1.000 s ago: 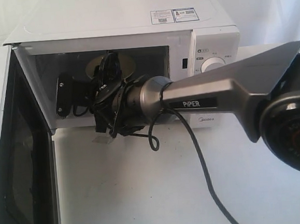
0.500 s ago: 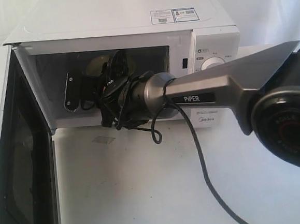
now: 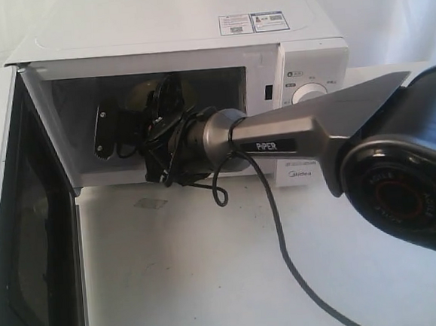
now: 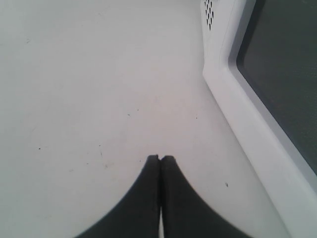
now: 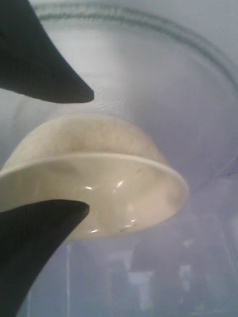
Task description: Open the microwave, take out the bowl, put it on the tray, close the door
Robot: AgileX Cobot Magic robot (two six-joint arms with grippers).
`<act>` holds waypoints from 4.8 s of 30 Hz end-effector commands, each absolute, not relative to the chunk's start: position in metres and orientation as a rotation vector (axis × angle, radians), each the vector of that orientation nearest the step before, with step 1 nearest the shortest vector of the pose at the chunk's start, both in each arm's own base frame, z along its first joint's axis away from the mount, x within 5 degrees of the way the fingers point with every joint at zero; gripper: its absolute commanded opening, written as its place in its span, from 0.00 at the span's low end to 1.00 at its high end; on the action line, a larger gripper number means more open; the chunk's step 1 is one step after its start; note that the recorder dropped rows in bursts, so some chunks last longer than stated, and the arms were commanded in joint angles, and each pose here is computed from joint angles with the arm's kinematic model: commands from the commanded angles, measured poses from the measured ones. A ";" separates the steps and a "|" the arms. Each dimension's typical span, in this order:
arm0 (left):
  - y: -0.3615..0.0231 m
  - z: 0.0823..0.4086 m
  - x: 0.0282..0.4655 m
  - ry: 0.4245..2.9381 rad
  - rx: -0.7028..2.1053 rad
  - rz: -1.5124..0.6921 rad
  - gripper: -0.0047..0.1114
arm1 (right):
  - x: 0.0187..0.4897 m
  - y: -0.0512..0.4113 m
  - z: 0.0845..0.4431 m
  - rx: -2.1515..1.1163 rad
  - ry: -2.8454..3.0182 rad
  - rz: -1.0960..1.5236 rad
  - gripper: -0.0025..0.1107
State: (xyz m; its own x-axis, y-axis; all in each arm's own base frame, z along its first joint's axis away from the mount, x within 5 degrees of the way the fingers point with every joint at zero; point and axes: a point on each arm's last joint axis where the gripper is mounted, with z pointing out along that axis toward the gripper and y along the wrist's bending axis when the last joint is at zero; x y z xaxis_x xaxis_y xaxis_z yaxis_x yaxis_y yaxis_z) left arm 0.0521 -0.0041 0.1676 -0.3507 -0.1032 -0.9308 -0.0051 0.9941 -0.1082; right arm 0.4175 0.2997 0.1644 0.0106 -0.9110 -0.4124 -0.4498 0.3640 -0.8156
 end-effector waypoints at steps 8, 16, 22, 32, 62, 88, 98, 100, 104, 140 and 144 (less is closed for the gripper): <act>-0.004 0.167 0.052 1.926 -0.086 -0.108 0.04 | 0.428 0.288 0.165 -1.234 1.626 -0.532 0.50; -0.004 0.167 0.052 1.926 -0.086 -0.108 0.04 | 0.431 0.284 0.164 -1.234 1.632 -0.523 0.50; -0.004 0.167 0.052 1.926 -0.086 -0.108 0.04 | 0.431 0.284 0.160 -1.242 1.637 -0.522 0.48; -0.004 0.167 0.052 1.926 -0.086 -0.108 0.04 | 0.432 0.283 0.157 -1.248 1.639 -0.534 0.29; -0.004 0.167 0.052 1.926 -0.086 -0.108 0.04 | 0.432 0.284 0.157 -1.284 1.616 -0.559 0.02; -0.004 0.167 0.052 1.926 -0.086 -0.108 0.04 | 0.392 0.324 0.182 -1.268 1.616 -0.505 0.02; -0.004 0.167 0.052 1.926 -0.086 -0.108 0.04 | 0.374 0.328 0.179 -1.276 1.748 -0.565 0.02; -0.004 0.167 0.052 1.926 -0.086 -0.108 0.04 | 0.371 0.330 0.180 -1.270 1.761 -0.578 0.02; -0.004 0.167 0.052 1.926 -0.086 -0.108 0.04 | 0.360 0.333 0.189 -1.225 1.825 -0.539 0.02; -0.004 0.167 0.052 1.926 -0.086 -0.108 0.04 | 0.201 0.220 0.248 -1.025 2.262 -0.223 0.02; -0.004 0.167 0.052 1.926 -0.086 -0.108 0.04 | 0.187 0.199 0.254 -0.995 2.247 -0.214 0.02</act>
State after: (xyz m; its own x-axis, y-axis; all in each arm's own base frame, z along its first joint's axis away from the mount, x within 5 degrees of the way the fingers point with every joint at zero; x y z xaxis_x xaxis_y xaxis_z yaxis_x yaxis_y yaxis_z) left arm 0.0521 -0.0041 0.1676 -0.3507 -0.1032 -0.9308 -0.0051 0.9941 -0.1082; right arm 0.1943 0.2117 0.2496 -0.4964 -0.7189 -0.4866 -0.6149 0.6869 -0.3873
